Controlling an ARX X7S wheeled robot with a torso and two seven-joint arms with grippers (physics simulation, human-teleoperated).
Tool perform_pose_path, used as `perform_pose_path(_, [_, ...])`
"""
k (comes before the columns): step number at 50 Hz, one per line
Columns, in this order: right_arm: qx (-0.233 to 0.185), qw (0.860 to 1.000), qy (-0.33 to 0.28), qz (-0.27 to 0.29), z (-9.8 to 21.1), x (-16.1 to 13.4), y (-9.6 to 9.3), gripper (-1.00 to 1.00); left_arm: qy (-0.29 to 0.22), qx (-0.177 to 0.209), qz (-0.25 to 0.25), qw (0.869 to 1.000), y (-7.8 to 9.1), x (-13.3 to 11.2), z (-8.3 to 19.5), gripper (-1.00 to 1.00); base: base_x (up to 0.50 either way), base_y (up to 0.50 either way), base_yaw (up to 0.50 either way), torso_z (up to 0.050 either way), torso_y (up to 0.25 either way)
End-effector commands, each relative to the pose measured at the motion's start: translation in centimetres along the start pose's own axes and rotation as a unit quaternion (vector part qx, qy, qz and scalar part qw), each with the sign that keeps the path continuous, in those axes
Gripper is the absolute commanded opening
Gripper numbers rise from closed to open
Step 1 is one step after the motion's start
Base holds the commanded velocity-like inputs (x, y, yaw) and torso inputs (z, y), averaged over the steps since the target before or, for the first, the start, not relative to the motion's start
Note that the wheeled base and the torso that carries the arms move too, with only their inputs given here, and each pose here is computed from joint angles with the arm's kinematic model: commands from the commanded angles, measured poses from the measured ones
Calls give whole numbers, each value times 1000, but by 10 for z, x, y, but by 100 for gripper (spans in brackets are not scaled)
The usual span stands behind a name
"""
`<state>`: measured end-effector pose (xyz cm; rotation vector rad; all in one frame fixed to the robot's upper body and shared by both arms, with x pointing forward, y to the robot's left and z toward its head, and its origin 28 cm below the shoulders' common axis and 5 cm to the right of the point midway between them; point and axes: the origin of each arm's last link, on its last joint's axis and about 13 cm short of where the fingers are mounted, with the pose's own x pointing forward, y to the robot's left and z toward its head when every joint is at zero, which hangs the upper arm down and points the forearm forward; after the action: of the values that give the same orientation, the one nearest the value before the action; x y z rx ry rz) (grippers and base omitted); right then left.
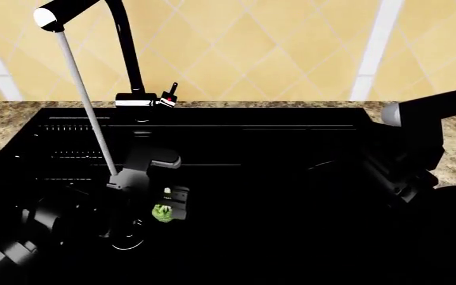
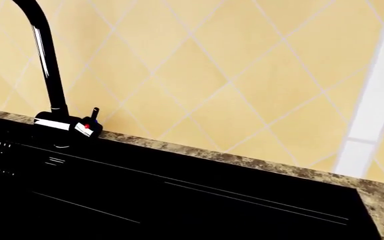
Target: Pick the sweet potatos and broccolis from the sink and place them in one bowl. Place the broccoli in the other bowl. Then turn off the sink faucet.
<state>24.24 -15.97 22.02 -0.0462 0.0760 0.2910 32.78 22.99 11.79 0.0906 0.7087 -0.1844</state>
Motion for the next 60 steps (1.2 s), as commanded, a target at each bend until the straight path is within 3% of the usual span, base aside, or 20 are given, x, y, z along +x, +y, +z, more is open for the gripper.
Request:
perform_pose_path(1, [1,1000,0,1,-1,0,0,100,16,-3,-9,1000,-2,11,-3,100,0,0,0,0,0])
perform_pose_path(24, [7,1000,3,6,-5,0,1,100,45,5,-9,999,-8,42,-14,100,0,0,0,0,0])
perform_pose_path(60, [18,1000,6,7,-11,-2,1,100,84,-1,-1,997,-7,66,-29,100,0,0,0,0,0])
